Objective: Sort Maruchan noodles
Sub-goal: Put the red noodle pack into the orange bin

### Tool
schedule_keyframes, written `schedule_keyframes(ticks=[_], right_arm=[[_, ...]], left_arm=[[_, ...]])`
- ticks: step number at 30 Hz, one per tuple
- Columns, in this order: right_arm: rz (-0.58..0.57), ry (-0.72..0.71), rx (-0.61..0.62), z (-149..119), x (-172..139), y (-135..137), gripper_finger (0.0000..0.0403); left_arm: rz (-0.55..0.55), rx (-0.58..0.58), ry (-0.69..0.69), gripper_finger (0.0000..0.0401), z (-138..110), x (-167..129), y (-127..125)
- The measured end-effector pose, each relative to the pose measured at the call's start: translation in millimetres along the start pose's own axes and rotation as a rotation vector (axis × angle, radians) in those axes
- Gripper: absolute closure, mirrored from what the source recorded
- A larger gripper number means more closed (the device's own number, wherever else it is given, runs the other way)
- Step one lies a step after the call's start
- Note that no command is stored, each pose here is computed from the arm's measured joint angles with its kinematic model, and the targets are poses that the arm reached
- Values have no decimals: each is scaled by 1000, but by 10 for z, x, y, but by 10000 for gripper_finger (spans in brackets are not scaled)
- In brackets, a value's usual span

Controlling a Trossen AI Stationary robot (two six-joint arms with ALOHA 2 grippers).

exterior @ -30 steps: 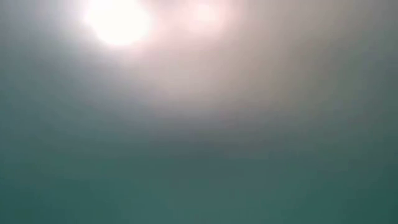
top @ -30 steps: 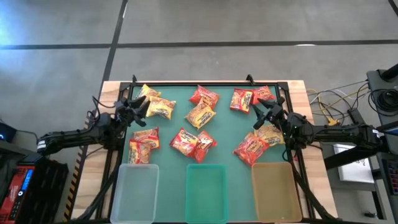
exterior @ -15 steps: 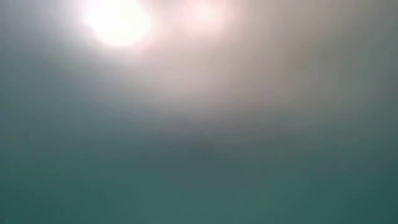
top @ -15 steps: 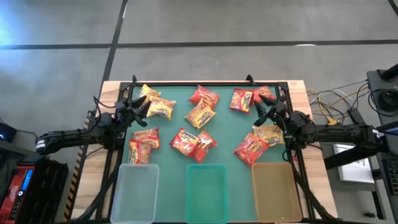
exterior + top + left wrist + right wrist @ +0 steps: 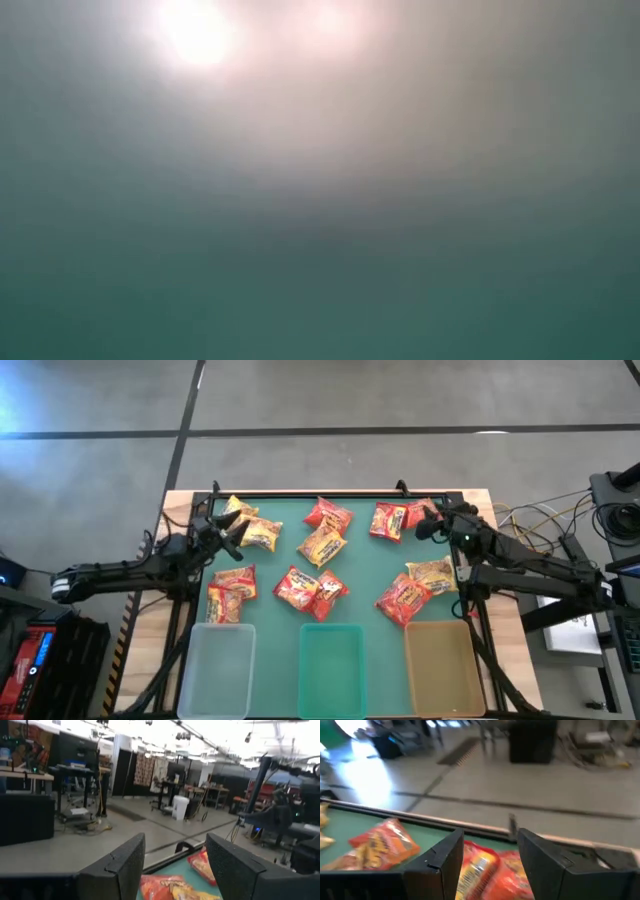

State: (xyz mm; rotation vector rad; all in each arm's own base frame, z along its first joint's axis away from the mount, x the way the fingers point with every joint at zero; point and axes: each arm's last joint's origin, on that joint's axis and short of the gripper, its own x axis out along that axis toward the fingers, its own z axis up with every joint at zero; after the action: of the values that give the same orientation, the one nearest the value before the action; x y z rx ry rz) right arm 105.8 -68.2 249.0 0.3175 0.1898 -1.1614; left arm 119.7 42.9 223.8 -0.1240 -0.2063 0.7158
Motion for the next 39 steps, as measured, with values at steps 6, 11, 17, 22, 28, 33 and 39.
schedule_keyframes(ticks=[6,11,17,22,28,33,39], right_arm=[[29,124,35,35,113,9,227],[36,207,8,24,255,35,227],[48,305,-40,-4,429,31,227],[51,359,-28,-9,534,-26,227],[106,420,20,-18,604,-90,227],[116,460,27,-58,655,-79,227],[137,545,15,-156,762,-49,227]], left_arm=[[32,42,81,207,-21,180,-57],[83,80,141,207,-32,376,-73],[156,121,220,207,-103,618,-45],[190,152,295,207,-159,832,-61],[202,190,381,207,-213,1091,-139],[208,214,438,207,-318,1271,-188],[191,234,504,207,-488,1467,-240]])
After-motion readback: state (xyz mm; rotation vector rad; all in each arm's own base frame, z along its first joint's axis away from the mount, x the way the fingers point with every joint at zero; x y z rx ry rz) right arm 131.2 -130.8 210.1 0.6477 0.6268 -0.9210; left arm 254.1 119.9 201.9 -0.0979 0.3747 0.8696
